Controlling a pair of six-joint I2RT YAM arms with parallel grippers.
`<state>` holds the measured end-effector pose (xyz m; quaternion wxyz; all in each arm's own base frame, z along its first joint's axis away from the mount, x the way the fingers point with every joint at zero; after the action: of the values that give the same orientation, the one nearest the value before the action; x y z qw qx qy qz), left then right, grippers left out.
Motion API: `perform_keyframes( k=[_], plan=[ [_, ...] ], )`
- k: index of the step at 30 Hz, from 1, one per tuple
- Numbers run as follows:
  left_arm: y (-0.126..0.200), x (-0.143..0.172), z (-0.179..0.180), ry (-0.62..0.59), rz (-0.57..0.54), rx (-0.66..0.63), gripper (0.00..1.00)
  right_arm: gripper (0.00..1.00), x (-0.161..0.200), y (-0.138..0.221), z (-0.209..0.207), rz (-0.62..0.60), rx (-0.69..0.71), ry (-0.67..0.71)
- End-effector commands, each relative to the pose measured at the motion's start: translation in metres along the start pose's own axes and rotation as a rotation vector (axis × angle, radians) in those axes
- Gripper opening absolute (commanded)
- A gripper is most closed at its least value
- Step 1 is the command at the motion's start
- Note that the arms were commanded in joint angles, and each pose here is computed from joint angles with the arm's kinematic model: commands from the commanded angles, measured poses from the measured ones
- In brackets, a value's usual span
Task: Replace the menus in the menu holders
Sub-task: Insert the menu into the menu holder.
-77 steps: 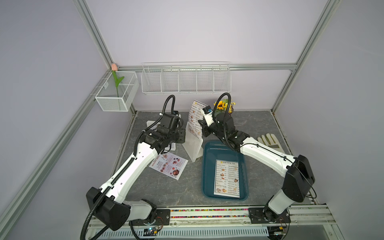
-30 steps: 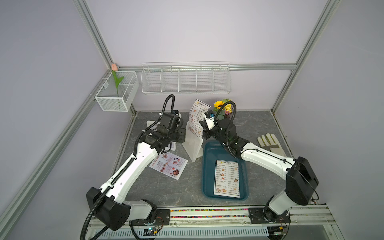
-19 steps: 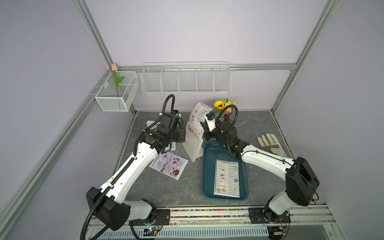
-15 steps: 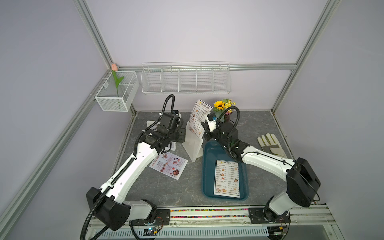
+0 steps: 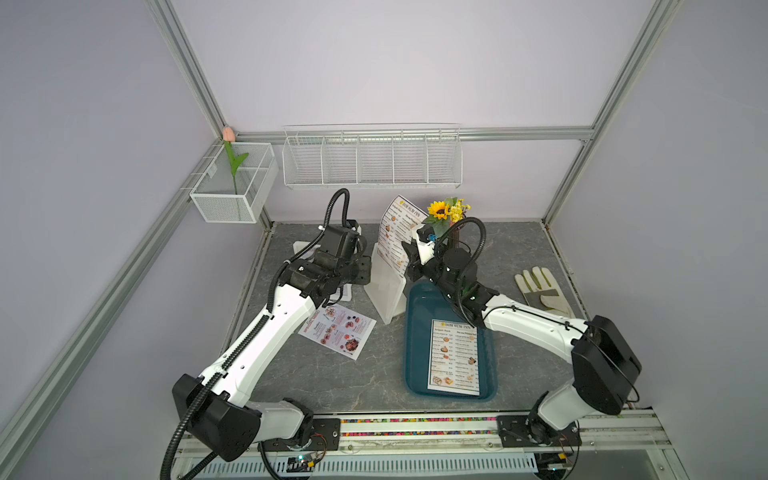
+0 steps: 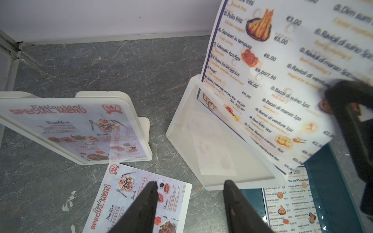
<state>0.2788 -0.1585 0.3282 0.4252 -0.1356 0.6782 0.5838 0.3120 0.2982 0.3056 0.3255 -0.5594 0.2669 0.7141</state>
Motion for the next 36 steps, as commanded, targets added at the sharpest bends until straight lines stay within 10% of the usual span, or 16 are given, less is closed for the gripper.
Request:
perform_keyframes(
  k=[1,36],
  plan=[
    [0.007,-0.006,0.002,-0.018,-0.029,-0.022,0.55,0.08,-0.005,0.002,0.004,-0.043,-0.007,-0.015],
    [0.003,-0.006,0.004,-0.029,-0.025,-0.014,0.55,0.08,0.009,0.010,0.008,-0.087,0.030,-0.042]
  ],
)
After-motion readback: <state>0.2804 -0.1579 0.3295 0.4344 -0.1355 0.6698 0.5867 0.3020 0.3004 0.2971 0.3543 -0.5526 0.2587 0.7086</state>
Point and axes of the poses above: each gripper's point midway between its finger pads, its own y axis back along the fingers, its own z axis along the line the jaws close on, x = y × z, the point moved 8 cm from there along y, back along the fingers, and after that the axes turned 13 degrees about -y, right-handed, at the moved point
